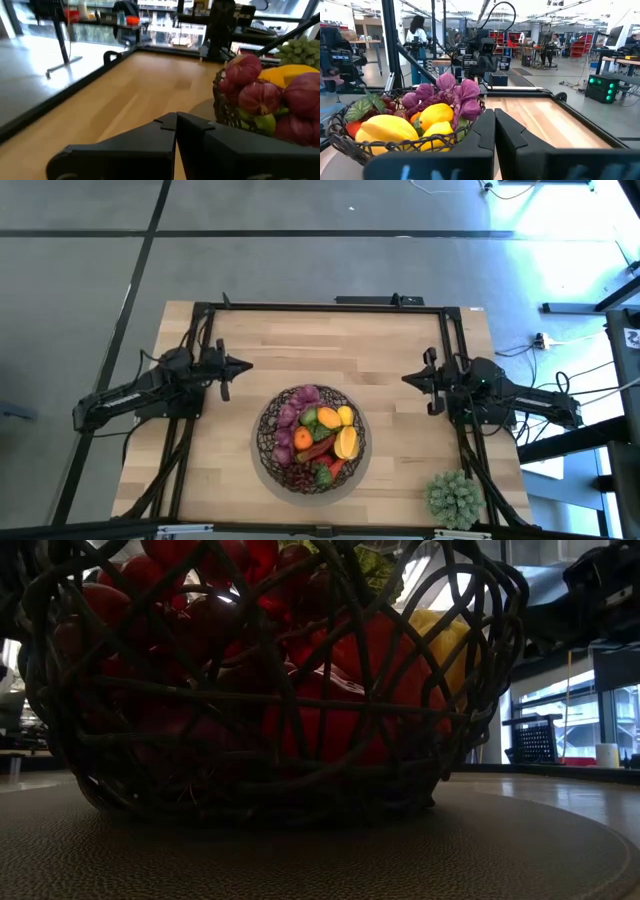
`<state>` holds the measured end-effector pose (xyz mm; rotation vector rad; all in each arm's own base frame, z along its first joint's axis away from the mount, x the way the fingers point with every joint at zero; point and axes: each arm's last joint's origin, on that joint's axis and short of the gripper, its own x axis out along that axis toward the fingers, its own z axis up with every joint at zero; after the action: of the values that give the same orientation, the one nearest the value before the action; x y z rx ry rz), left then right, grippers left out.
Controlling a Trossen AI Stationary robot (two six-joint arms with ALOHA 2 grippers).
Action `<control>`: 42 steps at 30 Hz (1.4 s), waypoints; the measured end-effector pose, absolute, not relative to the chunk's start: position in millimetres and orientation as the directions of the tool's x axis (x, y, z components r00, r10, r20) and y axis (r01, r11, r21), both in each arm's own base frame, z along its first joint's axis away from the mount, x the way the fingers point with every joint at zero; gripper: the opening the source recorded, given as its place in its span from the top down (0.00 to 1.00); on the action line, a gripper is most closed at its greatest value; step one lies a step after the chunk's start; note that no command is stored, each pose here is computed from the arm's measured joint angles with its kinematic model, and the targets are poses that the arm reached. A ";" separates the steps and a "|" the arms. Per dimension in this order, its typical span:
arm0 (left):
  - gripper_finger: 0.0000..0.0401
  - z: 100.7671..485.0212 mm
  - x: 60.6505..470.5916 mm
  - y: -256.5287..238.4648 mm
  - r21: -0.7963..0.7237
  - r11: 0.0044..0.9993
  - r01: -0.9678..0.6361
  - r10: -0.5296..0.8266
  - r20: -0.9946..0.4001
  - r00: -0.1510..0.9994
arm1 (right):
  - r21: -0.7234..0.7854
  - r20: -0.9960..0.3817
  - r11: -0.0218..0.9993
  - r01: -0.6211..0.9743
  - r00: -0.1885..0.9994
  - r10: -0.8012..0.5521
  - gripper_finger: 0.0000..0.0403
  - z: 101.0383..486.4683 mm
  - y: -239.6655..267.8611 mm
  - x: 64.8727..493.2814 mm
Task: Build produce basket
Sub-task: Return to Home Position
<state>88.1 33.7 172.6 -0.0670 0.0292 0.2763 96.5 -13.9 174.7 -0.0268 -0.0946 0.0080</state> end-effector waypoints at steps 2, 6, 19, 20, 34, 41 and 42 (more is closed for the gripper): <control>1.00 172.6 88.7 33.7 -0.036 0.963 -0.265 0.265 -0.019 0.964 | -0.028 0.090 1.000 -0.009 0.996 0.012 1.00 174.3 -13.8 96.5; 1.00 172.5 90.5 31.5 0.017 0.985 -0.173 0.173 0.028 0.985 | -0.021 0.052 0.998 -0.052 0.997 0.053 1.00 170.6 -12.7 96.7; 1.00 173.8 90.2 20.7 0.055 0.979 0.197 -0.199 0.034 0.979 | -0.049 0.031 0.971 -0.233 0.971 0.235 1.00 169.5 -7.8 97.8; 1.00 173.8 90.0 19.9 0.056 0.973 0.225 -0.227 0.034 0.973 | -0.042 0.021 0.970 -0.239 0.971 0.240 1.00 168.6 -7.8 98.4; 1.00 173.3 89.4 17.4 0.054 0.948 0.314 -0.315 0.028 0.949 | 0.002 -0.072 0.972 -0.233 0.970 0.233 1.00 160.3 -9.3 104.8; 1.00 173.3 89.4 17.4 0.054 0.948 0.313 -0.315 0.028 0.949 | 0.002 -0.072 0.973 -0.232 0.970 0.231 1.00 160.3 -9.3 104.8; 1.00 173.3 89.4 17.4 0.054 0.948 0.313 -0.315 0.028 0.949 | 0.002 -0.072 0.973 -0.232 0.970 0.231 1.00 160.3 -9.3 104.8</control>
<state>89.4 17.4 173.3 0.0492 -0.0367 -0.3195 104.8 -9.3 160.3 -0.0064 0.0719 0.2337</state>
